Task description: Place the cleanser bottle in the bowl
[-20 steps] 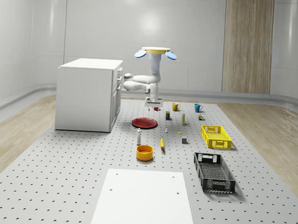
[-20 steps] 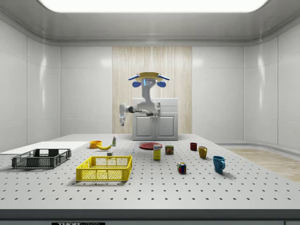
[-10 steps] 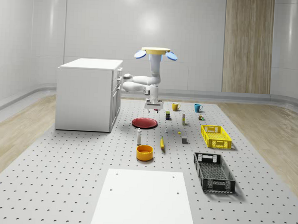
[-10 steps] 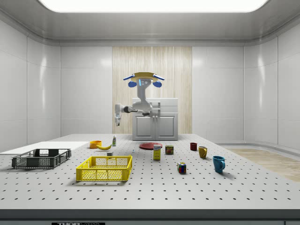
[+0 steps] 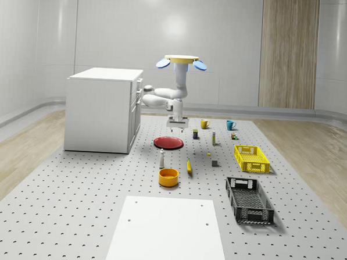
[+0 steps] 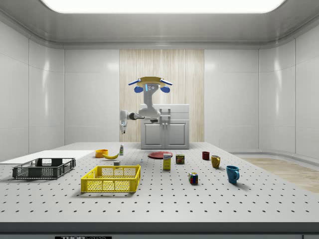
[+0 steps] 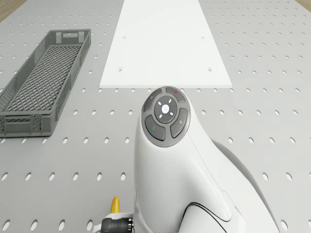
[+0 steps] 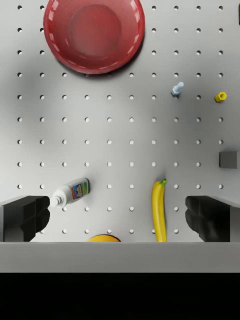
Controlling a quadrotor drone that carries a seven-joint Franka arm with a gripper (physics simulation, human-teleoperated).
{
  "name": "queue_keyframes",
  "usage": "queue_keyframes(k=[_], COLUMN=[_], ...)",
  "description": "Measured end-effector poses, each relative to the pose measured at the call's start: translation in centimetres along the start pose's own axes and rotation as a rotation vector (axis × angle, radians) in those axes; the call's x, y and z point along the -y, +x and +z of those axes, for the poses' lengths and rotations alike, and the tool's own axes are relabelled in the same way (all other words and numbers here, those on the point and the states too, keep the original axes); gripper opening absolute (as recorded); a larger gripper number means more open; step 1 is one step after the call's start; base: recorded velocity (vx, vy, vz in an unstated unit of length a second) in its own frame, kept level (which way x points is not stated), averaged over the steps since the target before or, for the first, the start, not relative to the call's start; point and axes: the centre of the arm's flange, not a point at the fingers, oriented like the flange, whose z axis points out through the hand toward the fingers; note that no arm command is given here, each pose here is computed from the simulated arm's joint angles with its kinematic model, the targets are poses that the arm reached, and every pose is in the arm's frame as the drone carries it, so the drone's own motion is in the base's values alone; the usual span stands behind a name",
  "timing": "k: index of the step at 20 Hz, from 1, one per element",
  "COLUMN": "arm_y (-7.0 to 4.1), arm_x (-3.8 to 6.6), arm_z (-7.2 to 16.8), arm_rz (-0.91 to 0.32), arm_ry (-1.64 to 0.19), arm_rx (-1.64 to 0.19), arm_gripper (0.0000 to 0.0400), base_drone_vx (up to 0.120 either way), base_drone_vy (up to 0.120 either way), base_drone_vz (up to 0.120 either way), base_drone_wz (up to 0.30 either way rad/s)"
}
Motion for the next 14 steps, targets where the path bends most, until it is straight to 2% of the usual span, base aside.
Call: queue_keyframes(k=[9, 14], arm_y=[3.2, 5.0], arm_x=[-3.2, -5.0], arm_z=[0.0, 0.0], arm_rz=[0.000, 0.000], arm_ry=[0.000, 0.000], arm_rx=[0.000, 0.000], arm_gripper=[0.0400, 0.0400], base_drone_vx=[0.000, 0.000], base_drone_vy=[0.000, 0.000], base_drone_vz=[0.000, -0.112], base_drone_wz=[0.000, 0.000])
